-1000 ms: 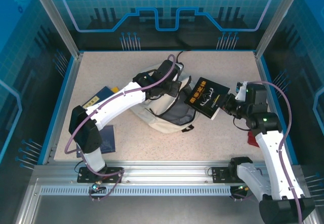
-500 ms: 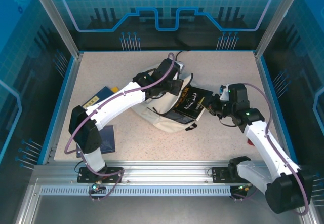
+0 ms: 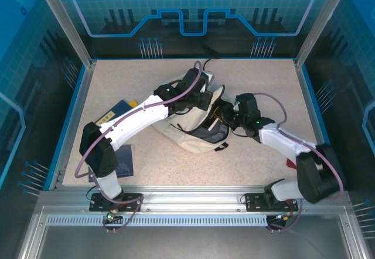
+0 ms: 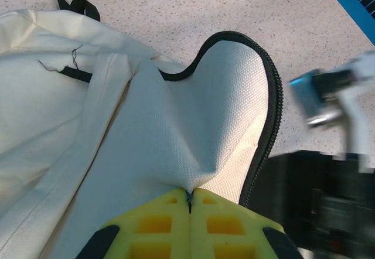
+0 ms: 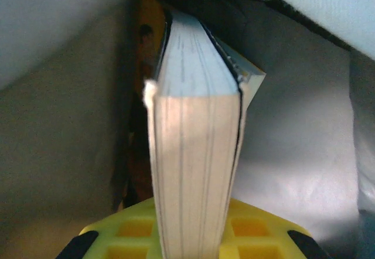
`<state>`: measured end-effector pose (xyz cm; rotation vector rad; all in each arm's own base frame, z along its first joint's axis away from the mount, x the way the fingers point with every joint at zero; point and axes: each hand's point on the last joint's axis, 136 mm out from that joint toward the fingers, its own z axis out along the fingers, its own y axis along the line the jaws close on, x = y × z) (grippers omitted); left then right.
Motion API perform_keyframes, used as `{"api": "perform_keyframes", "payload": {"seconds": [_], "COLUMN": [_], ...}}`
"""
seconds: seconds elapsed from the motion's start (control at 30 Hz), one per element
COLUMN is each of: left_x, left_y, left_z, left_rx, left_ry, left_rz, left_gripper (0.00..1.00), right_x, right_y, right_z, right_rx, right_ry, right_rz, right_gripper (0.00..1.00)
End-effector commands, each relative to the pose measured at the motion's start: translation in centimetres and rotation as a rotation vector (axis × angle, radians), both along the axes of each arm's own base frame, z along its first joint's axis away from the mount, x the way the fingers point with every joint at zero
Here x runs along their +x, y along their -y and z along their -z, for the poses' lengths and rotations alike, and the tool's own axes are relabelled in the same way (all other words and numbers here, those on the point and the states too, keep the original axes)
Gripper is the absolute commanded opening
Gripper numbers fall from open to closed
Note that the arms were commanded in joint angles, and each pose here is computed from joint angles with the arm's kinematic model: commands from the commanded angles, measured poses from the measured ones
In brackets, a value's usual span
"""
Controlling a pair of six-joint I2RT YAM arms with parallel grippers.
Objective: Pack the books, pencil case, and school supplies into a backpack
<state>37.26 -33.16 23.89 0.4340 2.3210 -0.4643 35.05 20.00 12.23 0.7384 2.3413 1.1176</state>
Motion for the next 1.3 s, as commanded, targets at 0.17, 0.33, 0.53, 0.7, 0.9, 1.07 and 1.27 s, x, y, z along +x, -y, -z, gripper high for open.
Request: {"api": "perform_keyframes", "payload": {"seconds": [0.17,0.33,0.53,0.7,0.9,1.07,1.27], "left_x": [-0.8,-1.1,-1.3,-1.3,-1.3,-1.2,-0.7], "left_y": [0.0,-0.2,-0.2,-0.5,-0.7,-0.7,-1.2], "left_z": [-3.3,-3.2,-3.0,-3.3,-2.9,-2.4,-1.6], "left_rx": [-0.098,-0.099,-0.104,-0.102,-0.097,-0.094,-0.105], "left_ry": [0.053,0.048,0.038,0.044,0.042,0.041,0.023], "left_rz": [0.008,0.005,0.005,0.001,-0.008,-0.013,-0.053], "left_gripper": [0.0,0.0,0.0,0.0,0.0,0.0,0.0], "right_x": [4.7,6.8,7.8,6.8,3.9,0.0,-4.2], "right_y": [-3.9,-6.4,-9.2,-8.9,-5.5,-2.6,3.0], "right_z": [3.0,4.1,4.8,5.2,3.8,3.4,4.0], "right_rx": [0.098,0.165,0.199,0.199,0.191,0.153,0.046], "right_ry": [0.021,-0.006,-0.012,-0.039,-0.009,-0.049,-0.104], "right_rz": [0.067,0.04,0.002,-0.007,-0.011,-0.04,0.045], "right_gripper": [0.03,0.04,0.11,0.36,0.52,0.56,0.56]}}
